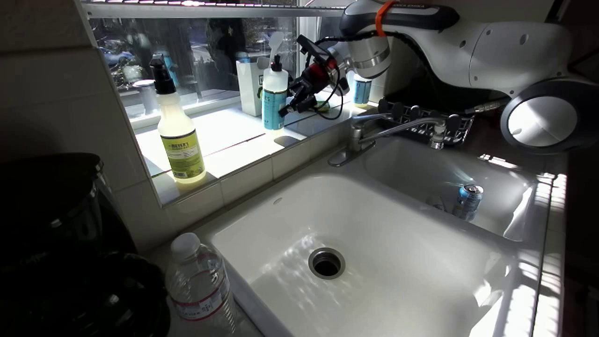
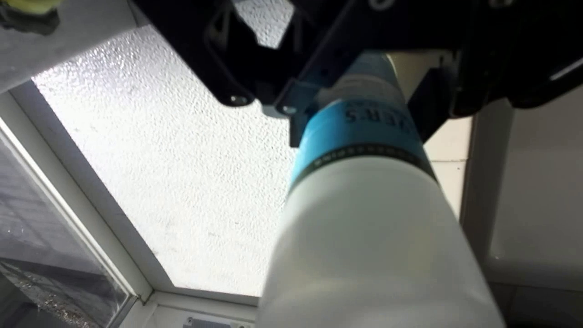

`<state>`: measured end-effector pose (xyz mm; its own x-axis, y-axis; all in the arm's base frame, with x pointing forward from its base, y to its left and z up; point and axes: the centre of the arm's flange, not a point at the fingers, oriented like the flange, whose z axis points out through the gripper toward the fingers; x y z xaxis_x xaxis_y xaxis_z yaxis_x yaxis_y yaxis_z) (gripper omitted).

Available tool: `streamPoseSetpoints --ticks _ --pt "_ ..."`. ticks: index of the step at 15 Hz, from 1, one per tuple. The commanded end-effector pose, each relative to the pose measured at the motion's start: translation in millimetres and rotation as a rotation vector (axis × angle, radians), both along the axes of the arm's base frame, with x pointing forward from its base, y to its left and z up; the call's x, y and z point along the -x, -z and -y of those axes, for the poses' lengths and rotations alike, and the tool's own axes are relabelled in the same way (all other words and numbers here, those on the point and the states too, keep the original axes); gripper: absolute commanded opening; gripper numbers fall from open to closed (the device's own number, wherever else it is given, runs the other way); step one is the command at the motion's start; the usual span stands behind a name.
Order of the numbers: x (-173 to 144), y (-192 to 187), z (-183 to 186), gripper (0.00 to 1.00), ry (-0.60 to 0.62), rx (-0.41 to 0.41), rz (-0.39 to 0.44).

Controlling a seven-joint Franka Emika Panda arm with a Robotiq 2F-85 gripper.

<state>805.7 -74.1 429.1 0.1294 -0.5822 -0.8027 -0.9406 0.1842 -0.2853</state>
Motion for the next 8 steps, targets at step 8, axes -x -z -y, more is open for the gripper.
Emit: streamPoseSetpoints --ticks 8 --pt "0.4 -42.6 -46.3 0.31 -0.141 0.162 0.009"
